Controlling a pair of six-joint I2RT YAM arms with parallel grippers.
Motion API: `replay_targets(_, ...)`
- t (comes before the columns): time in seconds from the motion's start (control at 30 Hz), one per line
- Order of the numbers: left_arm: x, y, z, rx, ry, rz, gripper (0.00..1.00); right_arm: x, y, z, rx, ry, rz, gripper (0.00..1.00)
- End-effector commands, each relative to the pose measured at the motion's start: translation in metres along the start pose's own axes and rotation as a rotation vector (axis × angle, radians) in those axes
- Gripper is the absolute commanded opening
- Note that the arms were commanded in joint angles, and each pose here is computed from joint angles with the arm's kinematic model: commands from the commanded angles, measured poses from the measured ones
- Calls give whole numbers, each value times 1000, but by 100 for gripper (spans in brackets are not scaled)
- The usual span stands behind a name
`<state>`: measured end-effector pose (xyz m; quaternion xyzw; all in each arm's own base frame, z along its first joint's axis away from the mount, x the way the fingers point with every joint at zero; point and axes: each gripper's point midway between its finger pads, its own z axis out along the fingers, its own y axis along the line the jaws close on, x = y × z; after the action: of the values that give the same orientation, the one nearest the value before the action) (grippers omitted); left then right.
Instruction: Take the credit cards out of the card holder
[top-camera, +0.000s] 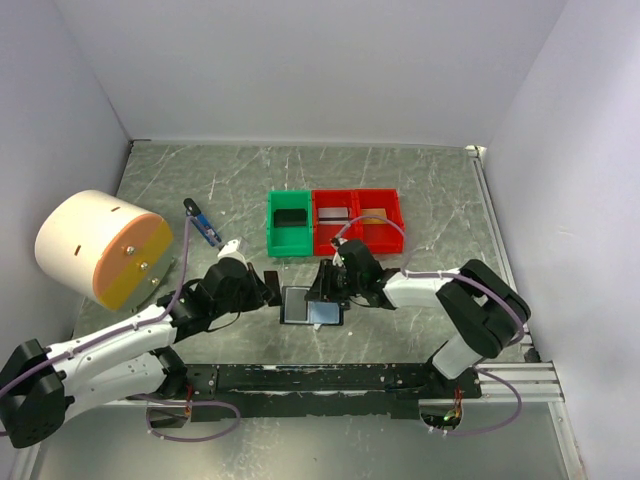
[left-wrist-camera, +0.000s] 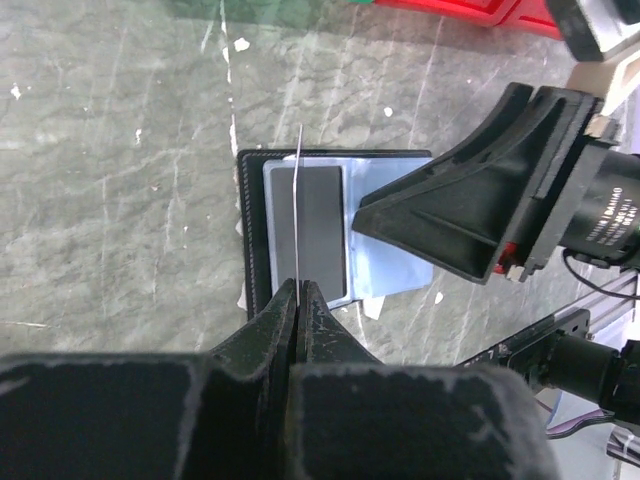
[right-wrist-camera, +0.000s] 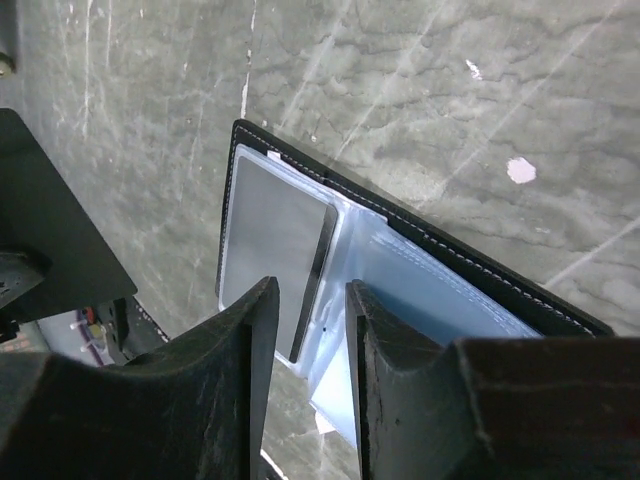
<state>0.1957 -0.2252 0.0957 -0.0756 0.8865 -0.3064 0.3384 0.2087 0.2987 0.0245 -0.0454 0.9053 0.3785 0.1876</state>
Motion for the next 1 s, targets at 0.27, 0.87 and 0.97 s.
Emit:
replay_targets(0.27,-13,-7,-3,-14,-14,41,7,-24,0,-32,113,-105,-69,36)
replay_targets(0.87,-25,-21,-24,177,29,22,7,-60,26,-86,-33,-419,-78,76)
replay_targets(0.97,-31,-26,-32,235,25,29,7,-62,26,-99,-52,-489,-93,84)
